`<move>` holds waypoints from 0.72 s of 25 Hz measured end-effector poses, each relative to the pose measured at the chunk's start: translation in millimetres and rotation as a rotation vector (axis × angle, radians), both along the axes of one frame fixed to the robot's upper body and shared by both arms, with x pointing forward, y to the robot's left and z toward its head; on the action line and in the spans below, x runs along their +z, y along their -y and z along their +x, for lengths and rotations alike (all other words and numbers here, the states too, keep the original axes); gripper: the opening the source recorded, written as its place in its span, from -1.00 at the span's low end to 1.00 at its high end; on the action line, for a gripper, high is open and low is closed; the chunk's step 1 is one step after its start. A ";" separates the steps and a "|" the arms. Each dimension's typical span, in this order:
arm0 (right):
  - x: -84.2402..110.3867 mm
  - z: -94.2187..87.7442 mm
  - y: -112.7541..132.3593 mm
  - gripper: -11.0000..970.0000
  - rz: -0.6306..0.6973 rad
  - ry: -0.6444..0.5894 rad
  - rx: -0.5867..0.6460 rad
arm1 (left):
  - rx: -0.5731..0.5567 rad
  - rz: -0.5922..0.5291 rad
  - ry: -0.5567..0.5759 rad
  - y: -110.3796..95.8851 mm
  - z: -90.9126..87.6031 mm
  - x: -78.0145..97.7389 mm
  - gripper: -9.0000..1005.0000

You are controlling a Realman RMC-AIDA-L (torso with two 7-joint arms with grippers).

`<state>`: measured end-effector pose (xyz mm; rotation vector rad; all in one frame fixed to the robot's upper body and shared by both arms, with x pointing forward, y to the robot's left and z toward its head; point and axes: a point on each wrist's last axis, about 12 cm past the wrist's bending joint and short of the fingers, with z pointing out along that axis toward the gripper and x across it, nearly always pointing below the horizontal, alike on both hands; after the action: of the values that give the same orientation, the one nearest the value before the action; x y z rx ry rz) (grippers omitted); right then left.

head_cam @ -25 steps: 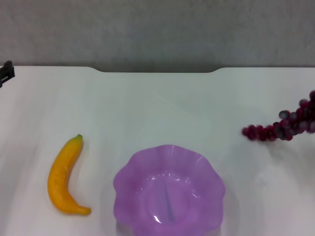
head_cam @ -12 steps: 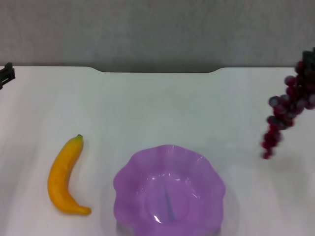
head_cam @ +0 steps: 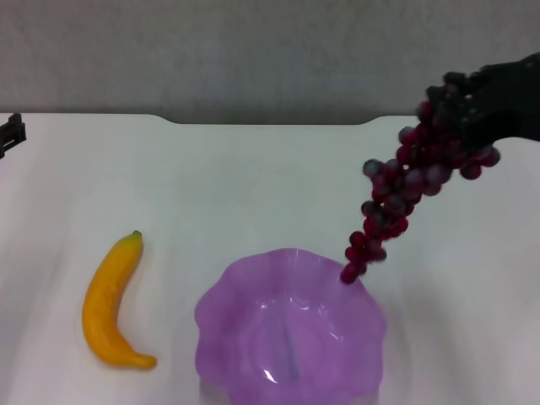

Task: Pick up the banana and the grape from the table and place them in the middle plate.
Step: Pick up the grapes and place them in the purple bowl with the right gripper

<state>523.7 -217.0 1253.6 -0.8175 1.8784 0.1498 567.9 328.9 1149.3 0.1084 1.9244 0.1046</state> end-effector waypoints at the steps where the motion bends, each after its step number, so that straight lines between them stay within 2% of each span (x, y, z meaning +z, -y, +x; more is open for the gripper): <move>1: -0.1 -0.2 -2.5 -0.61 -0.004 -0.001 0.011 | 0.000 0.000 0.000 0.0 0.0 0.0 0.73; 11: 5.7 -4.6 -29.8 -0.61 0.007 0.001 0.171 | 0.001 -0.001 0.000 -0.7 0.1 0.1 0.72; 18: 1.1 -10.3 -51.0 -0.61 -0.019 -0.013 0.263 | -0.001 -0.006 0.005 0.2 0.5 1.6 0.72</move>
<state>513.4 -166.0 1254.7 -1.0767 1.7810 0.3018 568.4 328.6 1150.9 0.1051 1.9196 0.0980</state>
